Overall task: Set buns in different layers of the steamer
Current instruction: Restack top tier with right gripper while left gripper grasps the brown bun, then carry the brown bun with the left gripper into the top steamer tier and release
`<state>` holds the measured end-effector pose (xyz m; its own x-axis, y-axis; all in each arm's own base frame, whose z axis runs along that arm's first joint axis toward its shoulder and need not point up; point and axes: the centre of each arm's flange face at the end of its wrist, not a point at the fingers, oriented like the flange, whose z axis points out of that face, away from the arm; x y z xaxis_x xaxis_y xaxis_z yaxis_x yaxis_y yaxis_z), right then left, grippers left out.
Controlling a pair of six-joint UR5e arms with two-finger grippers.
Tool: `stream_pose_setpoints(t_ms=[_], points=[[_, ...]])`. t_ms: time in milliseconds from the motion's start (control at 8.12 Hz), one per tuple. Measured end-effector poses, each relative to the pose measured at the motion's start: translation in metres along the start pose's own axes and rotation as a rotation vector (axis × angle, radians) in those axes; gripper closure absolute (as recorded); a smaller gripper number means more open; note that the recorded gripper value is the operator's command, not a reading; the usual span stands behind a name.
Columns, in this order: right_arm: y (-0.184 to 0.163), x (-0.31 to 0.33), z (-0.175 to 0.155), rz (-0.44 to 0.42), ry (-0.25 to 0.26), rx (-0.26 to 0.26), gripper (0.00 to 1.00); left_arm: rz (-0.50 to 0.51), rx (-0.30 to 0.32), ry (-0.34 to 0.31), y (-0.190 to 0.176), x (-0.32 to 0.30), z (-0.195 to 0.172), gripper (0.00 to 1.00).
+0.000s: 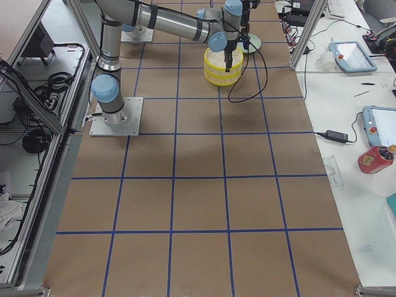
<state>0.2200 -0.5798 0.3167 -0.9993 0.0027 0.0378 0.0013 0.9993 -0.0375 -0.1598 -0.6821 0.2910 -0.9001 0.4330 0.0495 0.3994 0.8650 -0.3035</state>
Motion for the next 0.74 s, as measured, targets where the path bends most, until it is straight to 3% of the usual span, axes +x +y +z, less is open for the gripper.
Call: stream_pose_setpoints(t_ms=[246,615,738], points=[[0.006,0.030,-0.039,0.035,-0.009,0.029,0.00,-0.070,0.016,0.019,-0.009,0.059,-0.026,1.00],[0.033,0.095,-0.106,0.088,-0.025,0.010,0.00,-0.156,0.012,0.063,-0.004,0.168,-0.039,1.00],[0.048,0.112,-0.126,0.079,-0.025,-0.001,0.00,-0.175,-0.006,0.078,0.005,0.199,-0.033,0.74]])
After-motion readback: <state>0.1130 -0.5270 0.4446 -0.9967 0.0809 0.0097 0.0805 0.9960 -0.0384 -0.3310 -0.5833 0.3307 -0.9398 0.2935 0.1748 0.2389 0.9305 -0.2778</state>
